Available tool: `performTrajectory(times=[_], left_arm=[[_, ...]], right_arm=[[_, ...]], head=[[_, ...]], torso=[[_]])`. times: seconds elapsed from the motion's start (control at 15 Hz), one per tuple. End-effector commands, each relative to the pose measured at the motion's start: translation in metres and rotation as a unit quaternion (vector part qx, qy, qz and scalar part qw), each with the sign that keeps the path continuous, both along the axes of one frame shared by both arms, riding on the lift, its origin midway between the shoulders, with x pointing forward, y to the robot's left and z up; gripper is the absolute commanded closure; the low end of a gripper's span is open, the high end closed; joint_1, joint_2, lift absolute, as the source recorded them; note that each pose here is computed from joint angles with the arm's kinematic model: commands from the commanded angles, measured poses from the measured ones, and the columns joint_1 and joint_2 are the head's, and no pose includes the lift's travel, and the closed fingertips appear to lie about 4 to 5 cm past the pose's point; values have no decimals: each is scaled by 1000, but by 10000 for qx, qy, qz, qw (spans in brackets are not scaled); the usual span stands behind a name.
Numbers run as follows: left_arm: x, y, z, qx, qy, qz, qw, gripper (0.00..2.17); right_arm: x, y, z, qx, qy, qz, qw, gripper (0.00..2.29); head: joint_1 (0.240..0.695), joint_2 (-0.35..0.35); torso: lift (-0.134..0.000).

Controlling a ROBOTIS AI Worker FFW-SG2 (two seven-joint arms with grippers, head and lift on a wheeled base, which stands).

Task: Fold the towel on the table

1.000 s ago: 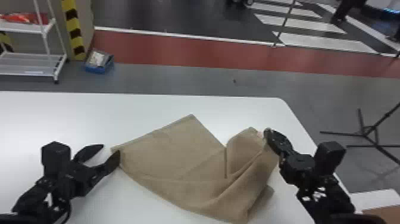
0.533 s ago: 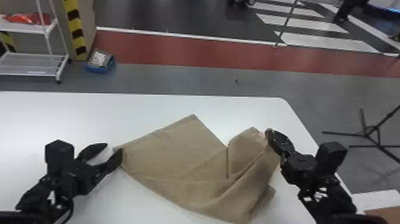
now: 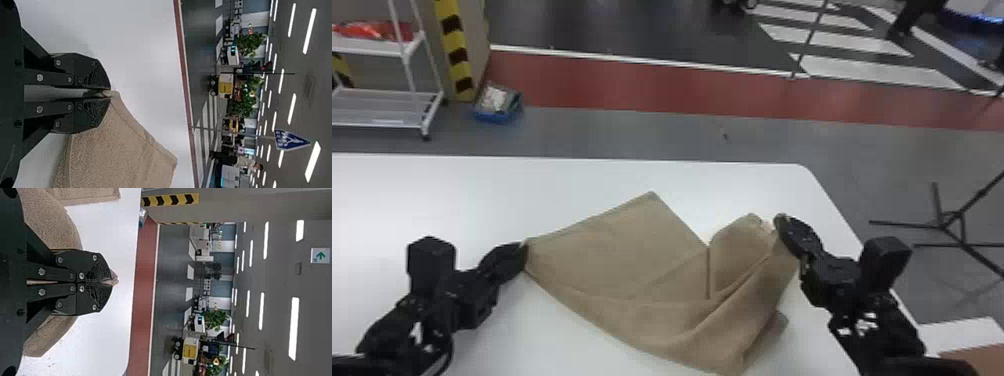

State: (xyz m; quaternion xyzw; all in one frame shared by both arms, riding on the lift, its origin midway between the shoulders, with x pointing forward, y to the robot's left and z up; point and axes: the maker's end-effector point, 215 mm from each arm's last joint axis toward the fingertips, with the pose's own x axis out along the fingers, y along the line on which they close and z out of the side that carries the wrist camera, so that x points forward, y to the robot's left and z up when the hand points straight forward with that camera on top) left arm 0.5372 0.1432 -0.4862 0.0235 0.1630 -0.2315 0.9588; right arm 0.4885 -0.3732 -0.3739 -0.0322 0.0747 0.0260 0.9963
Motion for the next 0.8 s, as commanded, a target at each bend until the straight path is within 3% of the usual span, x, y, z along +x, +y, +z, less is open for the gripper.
performTrajectory(times=[0.0, 0.07, 0.2, 0.33, 0.47, 0.6, 0.73], left_arm=[[2, 12, 3, -31, -37, 150, 9999, 1713], [-1, 29, 6, -53, -69, 333, 9994, 1717], [-7, 57, 43, -111, -423, 647, 9969, 1717], [-16, 105, 86, -270, -732, 1170, 9901, 1717], [-36, 167, 124, -367, -729, 1785, 9805, 1713], [-63, 213, 154, -393, -687, 2247, 9712, 1713], [-78, 242, 190, -396, -883, 2638, 9597, 1713]], right_arm=[[4, -2, 4, -2, -42, -18, 10000, 1298], [7, -5, 9, -37, -82, -35, 10000, 1298], [16, -18, 20, -124, -65, -75, 9999, 1298], [31, -34, 30, -115, 91, -61, 9999, 1298], [44, -54, 43, -249, 263, 5, 9993, 1298], [47, -63, 54, -353, 297, 439, 9980, 1298], [36, -67, 63, -344, 292, 986, 9941, 1298]], head=[[695, -244], [695, -240], [695, -228], [695, -213], [695, -180], [695, -126], [695, -88]], torso=[[-114], [-114], [-114], [-114], [-114], [-114], [-114]])
